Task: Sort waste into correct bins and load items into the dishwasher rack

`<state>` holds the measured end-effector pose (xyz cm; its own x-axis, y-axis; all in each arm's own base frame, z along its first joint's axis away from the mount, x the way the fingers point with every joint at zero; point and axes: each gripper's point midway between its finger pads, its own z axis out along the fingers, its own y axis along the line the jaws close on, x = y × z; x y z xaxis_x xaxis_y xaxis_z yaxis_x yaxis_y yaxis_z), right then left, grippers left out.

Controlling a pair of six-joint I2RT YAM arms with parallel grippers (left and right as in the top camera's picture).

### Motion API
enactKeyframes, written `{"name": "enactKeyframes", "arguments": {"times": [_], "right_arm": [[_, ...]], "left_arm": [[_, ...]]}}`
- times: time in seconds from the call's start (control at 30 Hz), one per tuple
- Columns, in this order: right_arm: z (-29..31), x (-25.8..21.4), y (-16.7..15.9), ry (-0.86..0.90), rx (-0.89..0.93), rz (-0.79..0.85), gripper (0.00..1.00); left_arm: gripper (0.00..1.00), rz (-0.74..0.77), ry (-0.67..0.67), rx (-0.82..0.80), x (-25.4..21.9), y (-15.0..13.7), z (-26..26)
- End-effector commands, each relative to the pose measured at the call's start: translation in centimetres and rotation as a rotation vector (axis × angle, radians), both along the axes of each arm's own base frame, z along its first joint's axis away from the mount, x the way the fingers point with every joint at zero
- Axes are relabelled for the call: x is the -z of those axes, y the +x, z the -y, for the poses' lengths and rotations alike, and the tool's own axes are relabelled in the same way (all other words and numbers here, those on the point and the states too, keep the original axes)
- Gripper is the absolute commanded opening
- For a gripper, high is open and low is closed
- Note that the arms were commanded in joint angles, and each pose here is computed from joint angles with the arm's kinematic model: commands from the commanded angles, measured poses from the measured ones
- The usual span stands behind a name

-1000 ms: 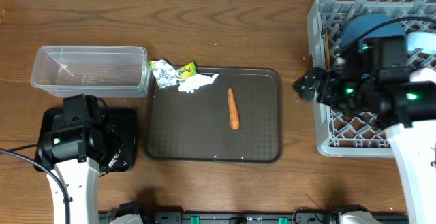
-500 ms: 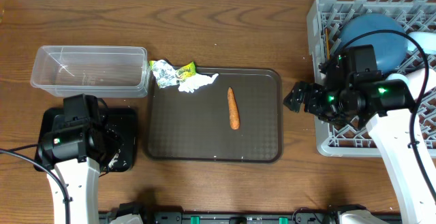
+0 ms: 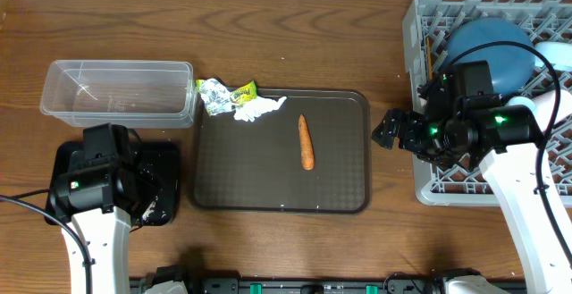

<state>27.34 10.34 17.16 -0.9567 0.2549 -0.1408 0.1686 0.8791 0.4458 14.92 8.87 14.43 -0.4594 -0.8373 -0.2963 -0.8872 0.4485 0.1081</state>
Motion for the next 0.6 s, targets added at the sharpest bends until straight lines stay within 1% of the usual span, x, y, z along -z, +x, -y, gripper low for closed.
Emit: {"name": "enactKeyframes", "arguments": {"times": [0.0,0.43,0.47,0.53,0.57], "right_arm": [[-0.29,0.29,-0.14,-0.002,-0.006,-0.010,0.99],[-0.29,0.29,-0.14,-0.002,-0.006,-0.010,0.99],[-0.29,0.29,-0.14,-0.002,-0.006,-0.010,0.99],[-0.29,0.29,-0.14,-0.002,-0.006,-0.010,0.99],[-0.29,0.29,-0.14,-0.002,-0.006,-0.010,0.99]], "left_arm": [[0.98,0.008,0.013,-0.015,-0.39,0.01,-0.30],[0.98,0.008,0.013,-0.015,-0.39,0.01,-0.30],[0.98,0.008,0.017,-0.015,-0.41,0.00,-0.36],[0.98,-0.004,0.070,-0.015,-0.73,-0.17,-1.22],[0.98,-0.004,0.070,-0.015,-0.73,-0.16,-1.21]]}}
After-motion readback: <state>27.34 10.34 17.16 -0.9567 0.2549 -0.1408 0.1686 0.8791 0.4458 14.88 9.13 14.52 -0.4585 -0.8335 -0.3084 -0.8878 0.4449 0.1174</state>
